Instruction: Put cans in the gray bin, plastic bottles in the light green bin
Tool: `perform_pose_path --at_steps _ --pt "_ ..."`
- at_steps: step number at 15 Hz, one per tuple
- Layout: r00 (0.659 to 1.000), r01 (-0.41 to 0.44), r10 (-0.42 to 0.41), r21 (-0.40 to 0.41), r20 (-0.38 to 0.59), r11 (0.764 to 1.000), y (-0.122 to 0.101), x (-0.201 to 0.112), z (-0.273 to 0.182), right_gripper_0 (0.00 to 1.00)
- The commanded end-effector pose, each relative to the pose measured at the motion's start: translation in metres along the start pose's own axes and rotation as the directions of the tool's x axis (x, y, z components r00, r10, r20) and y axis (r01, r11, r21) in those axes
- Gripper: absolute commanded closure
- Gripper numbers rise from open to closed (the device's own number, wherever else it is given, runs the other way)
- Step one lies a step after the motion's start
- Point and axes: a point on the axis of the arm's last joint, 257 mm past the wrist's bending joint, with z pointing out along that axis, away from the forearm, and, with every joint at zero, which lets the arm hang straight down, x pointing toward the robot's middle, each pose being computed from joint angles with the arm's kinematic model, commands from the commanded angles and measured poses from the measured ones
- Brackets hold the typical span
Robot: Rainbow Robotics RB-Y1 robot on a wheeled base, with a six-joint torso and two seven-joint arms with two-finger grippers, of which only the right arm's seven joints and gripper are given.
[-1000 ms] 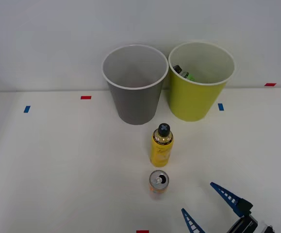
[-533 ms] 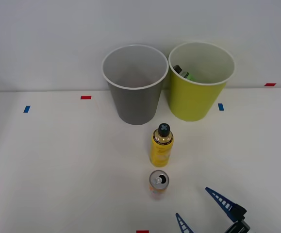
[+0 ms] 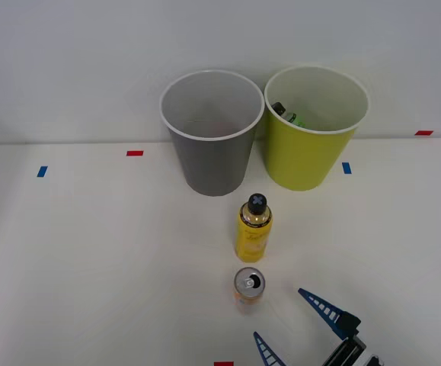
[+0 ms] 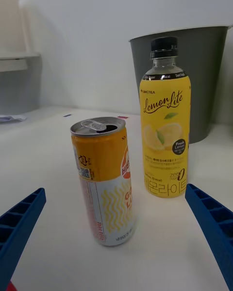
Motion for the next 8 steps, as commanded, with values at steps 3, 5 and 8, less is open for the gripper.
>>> perform_pose_path --at_steps 3,5,8 --pt "1.0 0.028 -0.028 -0.01 -0.01 1.0 -0.001 0.005 0.033 0.0" --pt "0.999 0.039 -0.039 -0.002 -0.014 0.999 -0.005 0.02 0.033 0.0" --pt "1.0 0.031 -0.031 -0.002 -0.005 1.0 -0.004 0.026 0.041 0.0"
